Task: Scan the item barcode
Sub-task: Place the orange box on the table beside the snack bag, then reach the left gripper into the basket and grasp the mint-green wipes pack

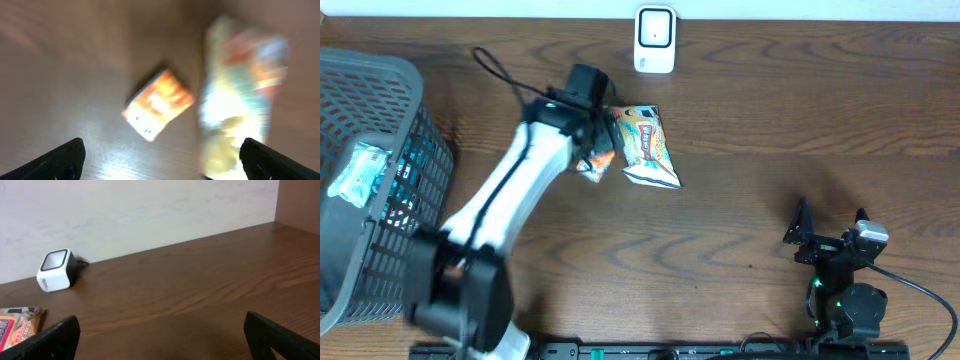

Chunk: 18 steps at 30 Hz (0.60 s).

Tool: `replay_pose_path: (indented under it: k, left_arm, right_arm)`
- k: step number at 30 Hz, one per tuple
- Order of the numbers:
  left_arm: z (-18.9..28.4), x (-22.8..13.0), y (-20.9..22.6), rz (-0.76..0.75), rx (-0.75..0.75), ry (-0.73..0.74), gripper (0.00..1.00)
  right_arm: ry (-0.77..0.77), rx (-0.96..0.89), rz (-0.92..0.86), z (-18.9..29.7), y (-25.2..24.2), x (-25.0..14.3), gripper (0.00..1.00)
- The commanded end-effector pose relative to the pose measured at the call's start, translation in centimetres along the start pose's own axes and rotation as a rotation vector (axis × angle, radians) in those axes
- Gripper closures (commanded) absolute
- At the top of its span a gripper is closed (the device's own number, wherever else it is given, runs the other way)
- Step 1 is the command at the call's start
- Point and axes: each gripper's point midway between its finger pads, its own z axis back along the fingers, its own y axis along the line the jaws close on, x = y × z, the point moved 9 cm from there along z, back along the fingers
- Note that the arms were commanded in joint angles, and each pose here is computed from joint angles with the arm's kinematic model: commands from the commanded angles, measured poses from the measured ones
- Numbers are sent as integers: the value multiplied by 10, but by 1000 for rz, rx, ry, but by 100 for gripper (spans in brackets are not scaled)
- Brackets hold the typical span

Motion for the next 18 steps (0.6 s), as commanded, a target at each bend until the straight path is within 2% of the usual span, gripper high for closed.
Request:
replay_pose_path:
  k: [1,5,10,14,15,18]
  left_arm:
    - [91,31,9,-10,-101,-250,2]
    - [173,44,51,99,-89,-506,2]
    - [237,45,127,285,22,-721,2]
    - [252,38,193,518,194,-755,2]
    - [249,36,218,610,267,-730,2]
    - [234,37,257,711,319,-643,2]
  right_arm:
    - [2,6,-7,0,1,-1,1]
    - [2,6,-7,0,1,-1,1]
    - [2,6,-7,0,1,-1,1]
    - [2,6,-7,0,1,-1,1]
    - [2,6,-7,0,1,-1,1]
    - [2,6,-7,0,1,-1,1]
